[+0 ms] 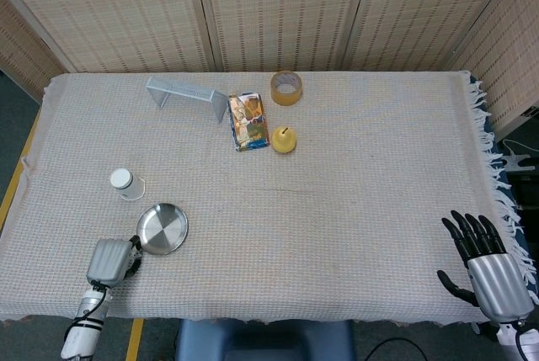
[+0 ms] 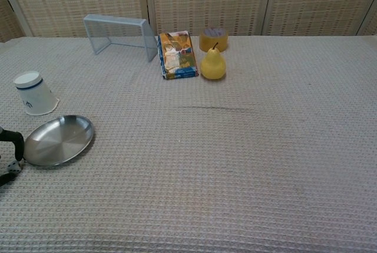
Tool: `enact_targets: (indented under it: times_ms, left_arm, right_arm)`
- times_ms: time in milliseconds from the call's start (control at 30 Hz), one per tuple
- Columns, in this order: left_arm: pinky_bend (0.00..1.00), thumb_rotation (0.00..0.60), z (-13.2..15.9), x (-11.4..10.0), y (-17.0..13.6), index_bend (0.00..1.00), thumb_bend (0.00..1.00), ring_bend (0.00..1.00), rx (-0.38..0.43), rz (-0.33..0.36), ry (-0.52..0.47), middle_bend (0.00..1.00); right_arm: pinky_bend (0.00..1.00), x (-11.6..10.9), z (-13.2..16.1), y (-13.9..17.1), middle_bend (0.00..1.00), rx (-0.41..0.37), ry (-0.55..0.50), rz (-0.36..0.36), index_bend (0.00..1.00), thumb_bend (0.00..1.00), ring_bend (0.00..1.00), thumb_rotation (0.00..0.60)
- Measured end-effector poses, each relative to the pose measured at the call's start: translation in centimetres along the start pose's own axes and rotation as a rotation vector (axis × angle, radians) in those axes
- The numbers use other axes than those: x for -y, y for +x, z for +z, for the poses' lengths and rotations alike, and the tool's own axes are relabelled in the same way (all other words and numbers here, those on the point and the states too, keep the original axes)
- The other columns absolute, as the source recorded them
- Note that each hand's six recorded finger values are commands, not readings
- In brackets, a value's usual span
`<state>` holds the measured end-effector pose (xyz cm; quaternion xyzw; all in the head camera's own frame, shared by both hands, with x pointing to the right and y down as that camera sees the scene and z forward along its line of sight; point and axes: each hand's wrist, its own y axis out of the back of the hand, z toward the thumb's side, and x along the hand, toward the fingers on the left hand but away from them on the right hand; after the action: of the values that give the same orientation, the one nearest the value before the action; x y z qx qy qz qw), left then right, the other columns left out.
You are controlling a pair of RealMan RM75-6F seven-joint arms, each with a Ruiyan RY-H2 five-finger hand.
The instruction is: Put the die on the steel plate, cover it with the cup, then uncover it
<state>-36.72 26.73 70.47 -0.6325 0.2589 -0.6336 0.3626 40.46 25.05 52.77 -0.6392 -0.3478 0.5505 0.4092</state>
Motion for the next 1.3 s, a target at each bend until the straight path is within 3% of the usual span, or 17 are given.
enact_targets:
  times_ms: [400,833,1133,1300]
  left_arm:
    - [1.00,0.600,-0.3,0.1,0.0,0.52,0.28,1.00,-0.009,-0.001,0.013,1.00]
    - [1.00,0.600,-0.5,-0.2,0.0,0.61,0.37,1.00,-0.011,0.020,0.029,1.00]
    - [1.00,0.600,-1.1,-3.4,0.1,0.61,0.37,1.00,-0.025,0.132,0.001,1.00]
    - [1.00,0.600,0.7,-5.1,1.7,0.61,0.37,1.00,0.025,0.175,0.012,1.00]
  right_arm:
    - [0.00,0.1,0.0,0.0,0.00,-0.001,0.002,0.002,0.00,0.17,0.00,0.526]
    - [0.00,0.1,0.1,0.0,0.00,-0.002,0.001,0.003,0.00,0.17,0.00,0.525]
    - [0.00,0.1,0.1,0.0,0.00,-0.004,0.000,0.003,0.00,0.17,0.00,0.525]
    - [0.00,0.2,0.2,0.0,0.00,-0.008,0.001,0.007,0.00,0.17,0.00,0.526]
